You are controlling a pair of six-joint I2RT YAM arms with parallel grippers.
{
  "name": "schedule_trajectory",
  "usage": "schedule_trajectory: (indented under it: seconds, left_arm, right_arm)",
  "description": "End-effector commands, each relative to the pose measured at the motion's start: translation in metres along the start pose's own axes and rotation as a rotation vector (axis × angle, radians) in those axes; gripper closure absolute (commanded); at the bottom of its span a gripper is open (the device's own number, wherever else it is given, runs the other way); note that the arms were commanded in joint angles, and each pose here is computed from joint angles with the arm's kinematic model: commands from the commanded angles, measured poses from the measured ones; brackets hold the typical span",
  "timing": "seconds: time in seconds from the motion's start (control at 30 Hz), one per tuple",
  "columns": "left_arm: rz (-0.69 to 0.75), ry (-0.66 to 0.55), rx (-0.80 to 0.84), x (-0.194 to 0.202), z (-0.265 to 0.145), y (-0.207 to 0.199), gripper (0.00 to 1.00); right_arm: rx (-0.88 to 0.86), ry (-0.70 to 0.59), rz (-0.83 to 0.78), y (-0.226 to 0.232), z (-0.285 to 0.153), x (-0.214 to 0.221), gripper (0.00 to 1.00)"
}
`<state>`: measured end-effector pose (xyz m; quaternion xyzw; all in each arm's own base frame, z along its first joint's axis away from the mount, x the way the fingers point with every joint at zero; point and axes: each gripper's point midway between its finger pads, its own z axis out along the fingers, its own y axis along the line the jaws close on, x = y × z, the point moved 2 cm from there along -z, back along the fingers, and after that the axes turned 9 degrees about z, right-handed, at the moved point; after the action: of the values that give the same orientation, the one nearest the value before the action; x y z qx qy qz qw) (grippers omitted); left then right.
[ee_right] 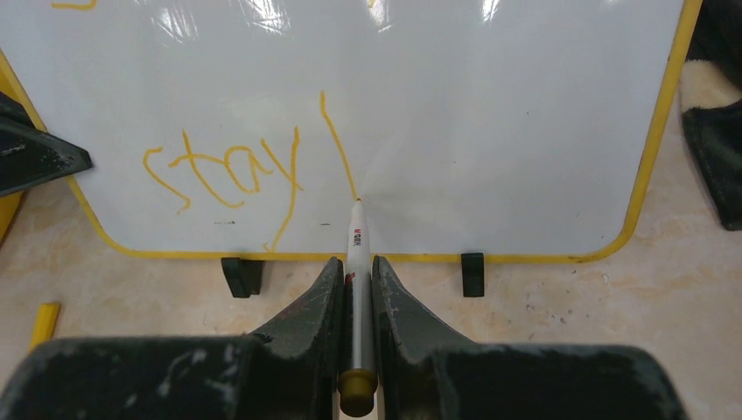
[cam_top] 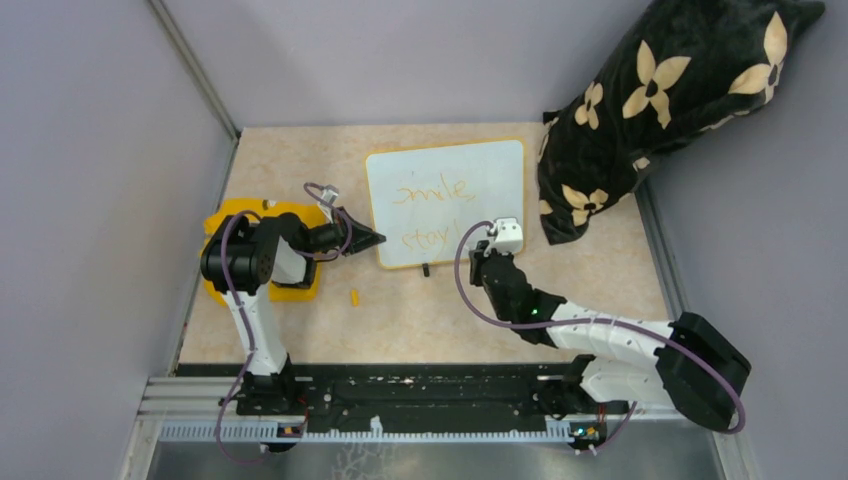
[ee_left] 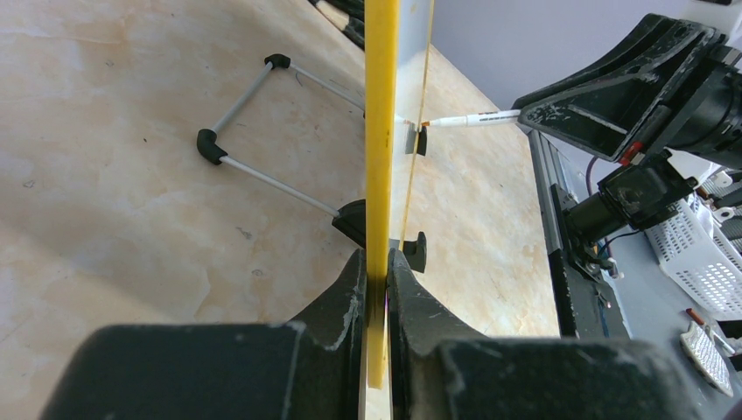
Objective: Write a sentence on the whiteboard
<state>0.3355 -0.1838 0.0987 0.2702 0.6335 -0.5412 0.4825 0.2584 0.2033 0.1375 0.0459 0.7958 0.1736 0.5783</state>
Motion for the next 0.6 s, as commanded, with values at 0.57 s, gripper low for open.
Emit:
schedule_trajectory:
  seconds: [0.57]
  left_arm:
    - [0.055, -0.021, -0.011, -0.006, 0.003, 0.005, 1.0]
  right_arm:
    - [-0.033, -0.15, 0.078, 0.026, 0.006, -0.065, 1.0]
